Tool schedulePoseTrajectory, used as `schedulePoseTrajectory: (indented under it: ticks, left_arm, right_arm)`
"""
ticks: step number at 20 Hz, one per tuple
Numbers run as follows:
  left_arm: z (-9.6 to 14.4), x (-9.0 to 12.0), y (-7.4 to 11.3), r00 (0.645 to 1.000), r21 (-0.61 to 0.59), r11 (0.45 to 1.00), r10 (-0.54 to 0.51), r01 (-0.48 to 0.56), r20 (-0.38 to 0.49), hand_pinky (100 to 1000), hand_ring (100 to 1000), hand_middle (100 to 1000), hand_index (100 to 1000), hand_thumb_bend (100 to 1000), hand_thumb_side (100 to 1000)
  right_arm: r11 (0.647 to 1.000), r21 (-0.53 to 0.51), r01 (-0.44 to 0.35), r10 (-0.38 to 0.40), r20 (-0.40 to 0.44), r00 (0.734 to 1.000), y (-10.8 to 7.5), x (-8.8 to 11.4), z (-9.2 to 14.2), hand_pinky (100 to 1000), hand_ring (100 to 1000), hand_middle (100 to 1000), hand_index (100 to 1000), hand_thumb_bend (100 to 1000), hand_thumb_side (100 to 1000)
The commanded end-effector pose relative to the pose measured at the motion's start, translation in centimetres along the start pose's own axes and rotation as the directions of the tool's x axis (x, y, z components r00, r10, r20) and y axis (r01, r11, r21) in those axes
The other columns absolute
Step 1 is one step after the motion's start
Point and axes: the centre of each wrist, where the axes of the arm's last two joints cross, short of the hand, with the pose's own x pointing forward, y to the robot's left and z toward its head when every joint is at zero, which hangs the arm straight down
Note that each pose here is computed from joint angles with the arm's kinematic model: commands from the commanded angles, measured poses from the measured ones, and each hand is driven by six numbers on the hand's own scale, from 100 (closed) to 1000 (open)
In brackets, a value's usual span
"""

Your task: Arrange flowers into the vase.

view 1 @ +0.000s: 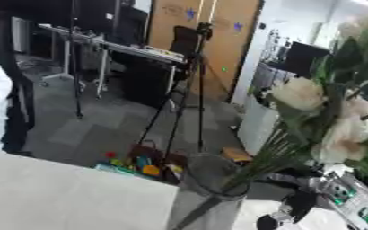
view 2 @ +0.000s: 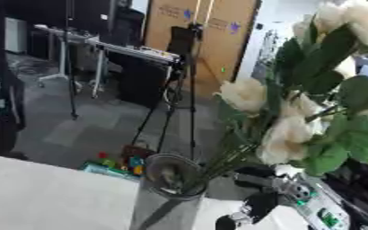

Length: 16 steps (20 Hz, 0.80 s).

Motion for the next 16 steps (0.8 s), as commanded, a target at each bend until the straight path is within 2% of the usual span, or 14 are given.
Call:
schedulePoseTrajectory:
  ticks: [1,11,12,13,16]
  left_arm:
    - [-0.5,0.6,0.0,0.999,-0.024,1.000,-0.014,0.015,0.031,699,671,874,928,326,997]
    - [-0.6,0.7,0.2,0.999,-0.030,0.999,-0.026,0.027,0.034,700,671,875,928,325,996]
    - [-0.6,0.7,0.2,0.999,-0.029,0.999,-0.024,0.025,0.037,699,674,876,928,334,985]
    - [-0.5,0.7,0.3,0.999,-0.025,0.999,-0.027,0.027,0.034,699,674,876,928,335,985]
    - [-0.3,0.7,0.5,0.999,-0.012,0.999,-0.030,0.030,0.026,699,676,877,930,342,977]
  right_arm:
    - [0.920,0.276,-0.277,0.214,0.237,0.948,-2.0,-0.1,2.0,1000,1000,1000,1000,696,877]
    - [0.928,0.288,-0.239,0.186,0.199,0.962,-1.3,-0.9,4.1,1000,1000,1000,1000,694,878]
    - [0.929,0.288,-0.232,0.182,0.190,0.965,-1.3,-1.0,4.5,1000,1000,1000,1000,758,882]
    - [0.932,0.291,-0.218,0.171,0.179,0.969,-1.0,-1.2,5.1,1000,1000,1000,1000,682,885]
    - [0.935,0.300,-0.187,0.142,0.165,0.976,-0.3,-1.4,6.6,1000,1000,1000,1000,675,880]
